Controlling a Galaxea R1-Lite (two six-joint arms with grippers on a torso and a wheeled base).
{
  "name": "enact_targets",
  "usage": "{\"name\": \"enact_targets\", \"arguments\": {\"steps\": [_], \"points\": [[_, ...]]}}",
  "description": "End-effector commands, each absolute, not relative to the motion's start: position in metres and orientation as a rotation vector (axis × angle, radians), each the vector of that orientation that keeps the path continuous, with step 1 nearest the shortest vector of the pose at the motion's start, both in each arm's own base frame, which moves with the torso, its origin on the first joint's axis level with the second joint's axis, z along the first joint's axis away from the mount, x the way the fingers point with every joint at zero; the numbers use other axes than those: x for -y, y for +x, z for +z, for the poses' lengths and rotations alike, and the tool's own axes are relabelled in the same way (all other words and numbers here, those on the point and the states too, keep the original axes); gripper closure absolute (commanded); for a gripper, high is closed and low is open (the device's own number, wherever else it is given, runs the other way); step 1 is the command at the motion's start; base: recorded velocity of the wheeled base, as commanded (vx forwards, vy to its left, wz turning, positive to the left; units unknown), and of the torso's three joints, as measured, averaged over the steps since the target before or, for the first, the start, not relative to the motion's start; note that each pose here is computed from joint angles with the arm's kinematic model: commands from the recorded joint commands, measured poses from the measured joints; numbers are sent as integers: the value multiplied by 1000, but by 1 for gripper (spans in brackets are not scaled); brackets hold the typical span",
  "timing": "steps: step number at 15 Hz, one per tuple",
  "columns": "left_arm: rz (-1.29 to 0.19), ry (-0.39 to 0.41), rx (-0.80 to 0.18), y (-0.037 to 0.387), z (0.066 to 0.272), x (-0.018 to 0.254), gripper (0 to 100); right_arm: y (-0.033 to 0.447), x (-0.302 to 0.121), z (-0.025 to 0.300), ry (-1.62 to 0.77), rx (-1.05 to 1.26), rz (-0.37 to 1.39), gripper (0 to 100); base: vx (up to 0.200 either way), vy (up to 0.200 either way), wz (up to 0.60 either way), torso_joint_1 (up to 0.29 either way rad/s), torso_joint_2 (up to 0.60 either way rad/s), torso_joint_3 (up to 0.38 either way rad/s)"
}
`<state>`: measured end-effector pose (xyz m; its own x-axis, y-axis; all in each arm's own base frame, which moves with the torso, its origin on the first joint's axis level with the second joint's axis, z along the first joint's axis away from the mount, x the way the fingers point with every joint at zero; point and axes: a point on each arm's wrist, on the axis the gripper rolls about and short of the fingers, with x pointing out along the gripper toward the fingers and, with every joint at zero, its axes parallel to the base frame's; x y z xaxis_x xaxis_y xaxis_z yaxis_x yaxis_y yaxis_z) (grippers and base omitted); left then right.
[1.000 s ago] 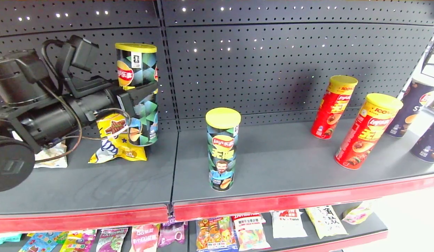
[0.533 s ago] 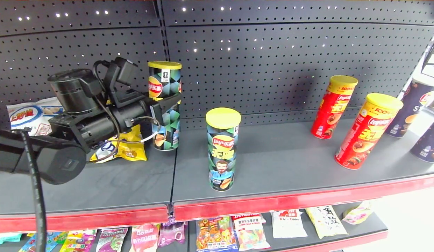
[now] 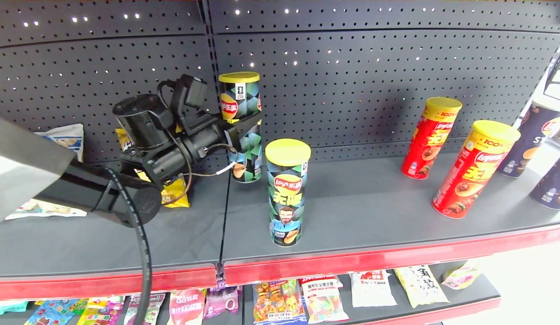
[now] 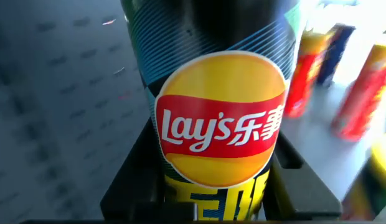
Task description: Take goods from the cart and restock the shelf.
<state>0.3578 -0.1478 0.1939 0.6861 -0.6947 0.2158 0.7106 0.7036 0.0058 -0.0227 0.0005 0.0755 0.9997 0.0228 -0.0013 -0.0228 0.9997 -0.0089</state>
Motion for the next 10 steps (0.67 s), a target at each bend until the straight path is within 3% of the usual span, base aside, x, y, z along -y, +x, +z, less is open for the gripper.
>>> {"name": "enact_targets", "arguments": {"steps": [1, 10], "points": [[-801, -91, 165, 367, 174, 157, 100, -23, -1, 75, -9, 0, 23, 0, 0, 0, 0, 0, 0, 0], [-983, -66, 161, 376, 154, 161, 100, -23, -1, 75, -9, 0, 23, 0, 0, 0, 0, 0, 0, 0]]}}
